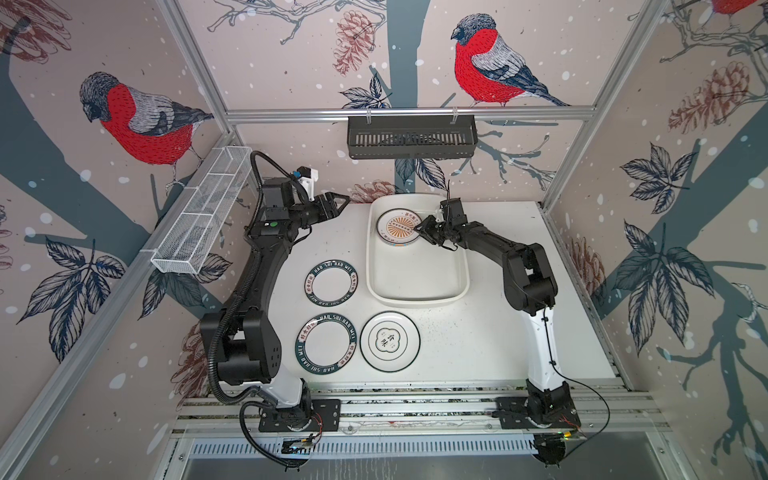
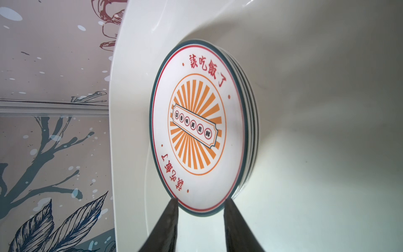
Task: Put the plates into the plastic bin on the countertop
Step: 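Release the orange sunburst plate onto the stack with the right gripper, then move the right gripper out of the bin toward the white green-rimmed plate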
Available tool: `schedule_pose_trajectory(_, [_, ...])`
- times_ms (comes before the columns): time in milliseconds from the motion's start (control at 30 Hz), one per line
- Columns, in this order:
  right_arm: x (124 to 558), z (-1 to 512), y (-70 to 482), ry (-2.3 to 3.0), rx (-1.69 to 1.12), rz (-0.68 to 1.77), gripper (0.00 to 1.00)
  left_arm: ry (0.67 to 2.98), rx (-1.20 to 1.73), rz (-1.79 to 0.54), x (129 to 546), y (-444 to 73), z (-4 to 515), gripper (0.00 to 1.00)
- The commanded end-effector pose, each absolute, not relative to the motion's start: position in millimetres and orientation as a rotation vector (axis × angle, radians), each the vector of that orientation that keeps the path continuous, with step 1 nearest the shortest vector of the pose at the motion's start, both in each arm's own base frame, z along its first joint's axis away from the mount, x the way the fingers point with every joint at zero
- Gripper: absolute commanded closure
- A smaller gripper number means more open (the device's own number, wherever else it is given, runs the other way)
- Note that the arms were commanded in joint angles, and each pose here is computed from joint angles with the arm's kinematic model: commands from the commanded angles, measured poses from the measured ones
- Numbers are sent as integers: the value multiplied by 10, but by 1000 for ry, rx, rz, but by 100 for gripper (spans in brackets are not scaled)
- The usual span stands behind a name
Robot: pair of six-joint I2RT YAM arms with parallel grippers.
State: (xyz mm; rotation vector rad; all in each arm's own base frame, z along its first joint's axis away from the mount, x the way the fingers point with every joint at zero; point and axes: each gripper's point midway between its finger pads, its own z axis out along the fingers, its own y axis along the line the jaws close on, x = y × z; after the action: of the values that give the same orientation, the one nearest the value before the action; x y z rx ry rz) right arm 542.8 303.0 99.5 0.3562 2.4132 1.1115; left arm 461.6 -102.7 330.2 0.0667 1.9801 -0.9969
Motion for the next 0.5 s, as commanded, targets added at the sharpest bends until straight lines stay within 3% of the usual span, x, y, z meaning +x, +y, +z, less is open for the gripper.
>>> schedule_pose_trajectory(0, [5445, 1149, 3010, 2386, 329, 1094, 63, 1940, 116, -971, 4584, -1028, 3458, 29])
schedule_pose_trajectory(233, [5318, 1688, 3032, 2304, 195, 1078, 64, 1935, 194, -845, 4536, -968, 3547, 23])
schedule_pose_trajectory(467, [4642, 2340, 3032, 2198, -53, 1068, 62, 1965, 369, -710, 4361, -968, 3421, 15])
